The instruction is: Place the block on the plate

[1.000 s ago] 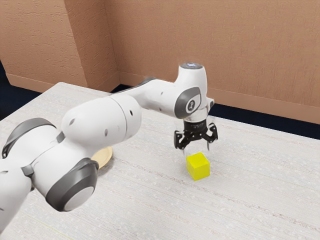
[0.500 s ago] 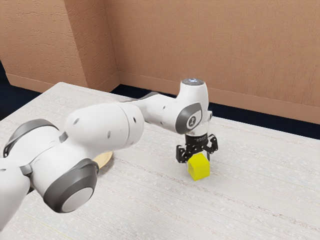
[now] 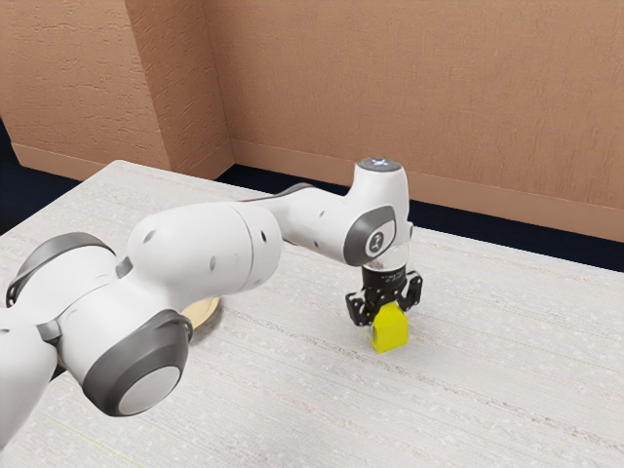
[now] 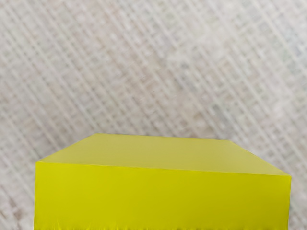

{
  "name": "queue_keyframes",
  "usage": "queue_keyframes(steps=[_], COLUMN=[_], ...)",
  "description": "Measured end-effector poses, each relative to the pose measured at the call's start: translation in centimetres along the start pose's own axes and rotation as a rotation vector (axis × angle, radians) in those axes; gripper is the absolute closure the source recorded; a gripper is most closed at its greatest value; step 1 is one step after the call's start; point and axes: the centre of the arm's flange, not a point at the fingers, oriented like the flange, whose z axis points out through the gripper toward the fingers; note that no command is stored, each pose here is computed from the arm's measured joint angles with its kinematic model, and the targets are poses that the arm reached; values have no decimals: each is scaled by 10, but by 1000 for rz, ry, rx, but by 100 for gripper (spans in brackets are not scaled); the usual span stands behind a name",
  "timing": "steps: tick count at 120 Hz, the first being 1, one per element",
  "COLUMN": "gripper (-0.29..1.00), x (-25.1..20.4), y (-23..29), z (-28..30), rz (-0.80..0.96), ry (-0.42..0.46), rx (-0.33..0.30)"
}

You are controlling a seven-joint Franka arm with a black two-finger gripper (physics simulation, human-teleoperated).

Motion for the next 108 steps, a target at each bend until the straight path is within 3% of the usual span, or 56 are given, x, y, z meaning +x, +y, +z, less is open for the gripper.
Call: queue_keyframes(steps=[40, 75, 108], gripper=[30, 31, 31], x=[14, 107, 175], y=[-19, -149, -268], z=[-43, -79, -88], rz=[-57, -232, -356], ry=[-25, -84, -45], rx=[-25, 23, 34])
